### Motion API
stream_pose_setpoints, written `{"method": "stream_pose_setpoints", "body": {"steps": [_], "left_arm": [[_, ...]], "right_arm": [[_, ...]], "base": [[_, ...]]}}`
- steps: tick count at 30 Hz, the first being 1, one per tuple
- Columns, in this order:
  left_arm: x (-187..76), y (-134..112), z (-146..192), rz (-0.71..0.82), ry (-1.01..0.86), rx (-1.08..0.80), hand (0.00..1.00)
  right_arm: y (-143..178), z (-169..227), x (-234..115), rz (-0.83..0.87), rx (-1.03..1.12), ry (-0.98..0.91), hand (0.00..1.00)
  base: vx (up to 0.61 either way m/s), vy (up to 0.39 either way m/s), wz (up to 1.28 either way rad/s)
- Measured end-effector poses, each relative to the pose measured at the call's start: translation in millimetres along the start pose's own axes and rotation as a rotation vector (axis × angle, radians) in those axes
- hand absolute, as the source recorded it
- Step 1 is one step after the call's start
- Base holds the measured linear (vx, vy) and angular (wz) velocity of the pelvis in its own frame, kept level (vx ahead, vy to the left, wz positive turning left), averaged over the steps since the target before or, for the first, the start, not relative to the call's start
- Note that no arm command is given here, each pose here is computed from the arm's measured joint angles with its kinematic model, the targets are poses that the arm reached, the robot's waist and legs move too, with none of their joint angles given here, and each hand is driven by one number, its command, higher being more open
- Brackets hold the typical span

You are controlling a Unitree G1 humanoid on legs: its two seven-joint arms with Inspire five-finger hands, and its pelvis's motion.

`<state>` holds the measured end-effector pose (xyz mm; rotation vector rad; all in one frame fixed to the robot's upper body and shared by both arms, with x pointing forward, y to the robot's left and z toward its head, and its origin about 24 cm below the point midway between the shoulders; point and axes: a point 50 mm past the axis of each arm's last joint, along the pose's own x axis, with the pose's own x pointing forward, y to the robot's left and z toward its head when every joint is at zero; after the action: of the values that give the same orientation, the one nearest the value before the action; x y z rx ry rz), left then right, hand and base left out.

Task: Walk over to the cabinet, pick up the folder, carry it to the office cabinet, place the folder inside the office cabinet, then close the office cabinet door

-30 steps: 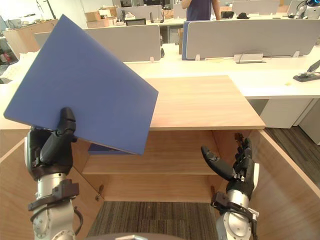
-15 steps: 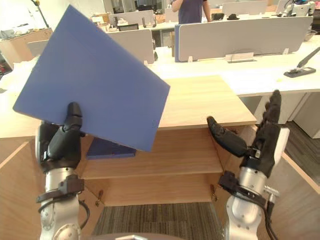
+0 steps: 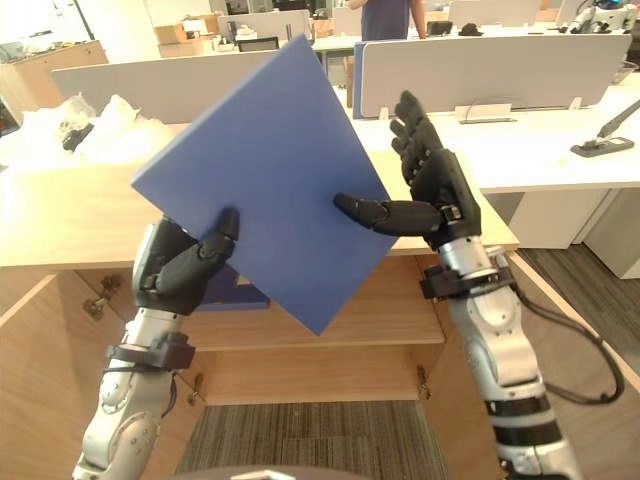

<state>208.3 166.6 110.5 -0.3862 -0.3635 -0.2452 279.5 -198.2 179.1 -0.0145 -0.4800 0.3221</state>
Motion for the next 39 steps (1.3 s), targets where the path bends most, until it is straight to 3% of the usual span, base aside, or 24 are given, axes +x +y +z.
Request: {"method": "stream_pose_setpoints", "body": {"steps": [6, 15, 16, 24, 32, 37, 38, 39], "left_arm": [[-1, -2, -4, -0.050, 0.041, -0.044, 0.00], [8, 0, -3, -0.155, 0.084, 0.005, 0.00], [9, -1, -3, -0.163, 0.083, 0.010, 0.00], [25, 2, 10, -0.244, 0.025, 0.043, 0.00], [25, 12, 8, -0.206, 0.018, -0.014, 0.00], [25, 11, 6, -0.206, 0.012, -0.063, 0.00], [24, 11, 6, -0.213, 0.011, -0.069, 1.00], [24, 11, 6, -0.218, 0.013, -0.070, 1.00]], "right_arm": [[-8, -2, 17, 0.193, -0.011, 0.131, 1.00], [-18, -19, 13, 0.314, -0.047, 0.340, 1.00], [-19, -21, 11, 0.319, -0.041, 0.358, 0.00], [-14, -51, -21, 0.505, 0.034, 0.654, 0.00], [-4, -47, -24, 0.590, 0.044, 0.603, 0.00], [-3, -48, -25, 0.552, 0.061, 0.552, 0.00], [-2, -49, -27, 0.546, 0.069, 0.546, 0.00], [-2, -50, -28, 0.542, 0.077, 0.545, 0.00]], "base": [[0.00, -0.005, 0.01], [-0.06, -0.025, 0.03], [-0.09, -0.017, 0.02], [-0.09, -0.016, 0.03], [-0.01, -0.007, 0.01], [0.00, 0.000, 0.00], [0.00, 0.000, 0.00], [0.00, 0.000, 0.00]]}}
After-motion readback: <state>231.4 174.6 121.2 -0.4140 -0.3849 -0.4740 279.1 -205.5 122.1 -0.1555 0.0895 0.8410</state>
